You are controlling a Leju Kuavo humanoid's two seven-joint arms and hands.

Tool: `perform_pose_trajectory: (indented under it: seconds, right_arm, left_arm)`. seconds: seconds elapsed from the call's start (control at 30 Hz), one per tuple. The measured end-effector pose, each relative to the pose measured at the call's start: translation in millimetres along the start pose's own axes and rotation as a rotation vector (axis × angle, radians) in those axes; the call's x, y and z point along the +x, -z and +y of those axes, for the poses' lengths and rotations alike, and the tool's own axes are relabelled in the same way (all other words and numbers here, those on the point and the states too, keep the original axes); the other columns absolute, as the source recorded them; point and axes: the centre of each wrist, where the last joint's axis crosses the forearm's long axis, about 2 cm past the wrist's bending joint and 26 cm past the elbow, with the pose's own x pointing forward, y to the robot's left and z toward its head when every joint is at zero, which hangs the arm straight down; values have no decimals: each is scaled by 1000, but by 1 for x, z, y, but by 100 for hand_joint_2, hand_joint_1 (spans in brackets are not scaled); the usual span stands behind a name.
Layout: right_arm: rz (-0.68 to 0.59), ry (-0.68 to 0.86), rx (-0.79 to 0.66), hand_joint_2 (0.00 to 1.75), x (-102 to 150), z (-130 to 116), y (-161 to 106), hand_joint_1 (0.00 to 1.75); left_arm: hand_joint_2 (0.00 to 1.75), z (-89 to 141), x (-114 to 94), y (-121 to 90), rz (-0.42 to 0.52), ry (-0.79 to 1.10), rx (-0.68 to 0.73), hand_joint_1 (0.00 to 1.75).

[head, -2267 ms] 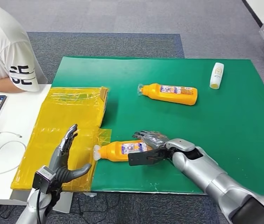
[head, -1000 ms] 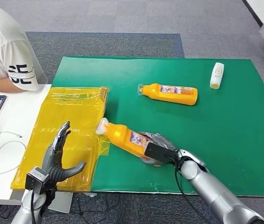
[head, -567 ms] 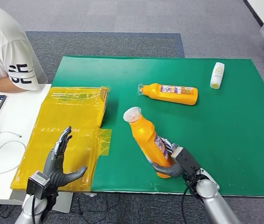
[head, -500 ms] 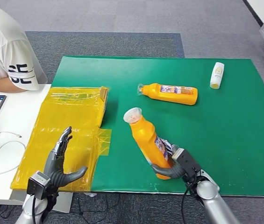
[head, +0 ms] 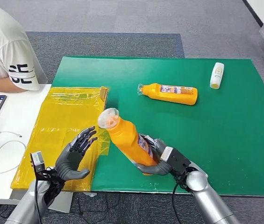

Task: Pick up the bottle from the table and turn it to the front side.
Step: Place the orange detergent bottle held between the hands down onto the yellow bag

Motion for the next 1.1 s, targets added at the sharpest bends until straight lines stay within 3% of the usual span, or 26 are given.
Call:
perform_pose_trajectory:
  seconds: [0.23,0.47,0.73,1.1]
  right_arm:
    - [-38,-87,92,175,11,6,28,175]
    - [-6,-222,135,175,12,15,40,175]
    - [35,-312,153,175,7,30,47,175]
    - [39,-311,168,175,4,42,56,175]
  left_arm:
    - [175,26,12,-1,77,17,-140,0]
    - [175,40,20,-2,126,84,-169,0]
    - [175,44,22,-3,136,125,-150,0]
    - [175,38,23,16,86,121,-149,0]
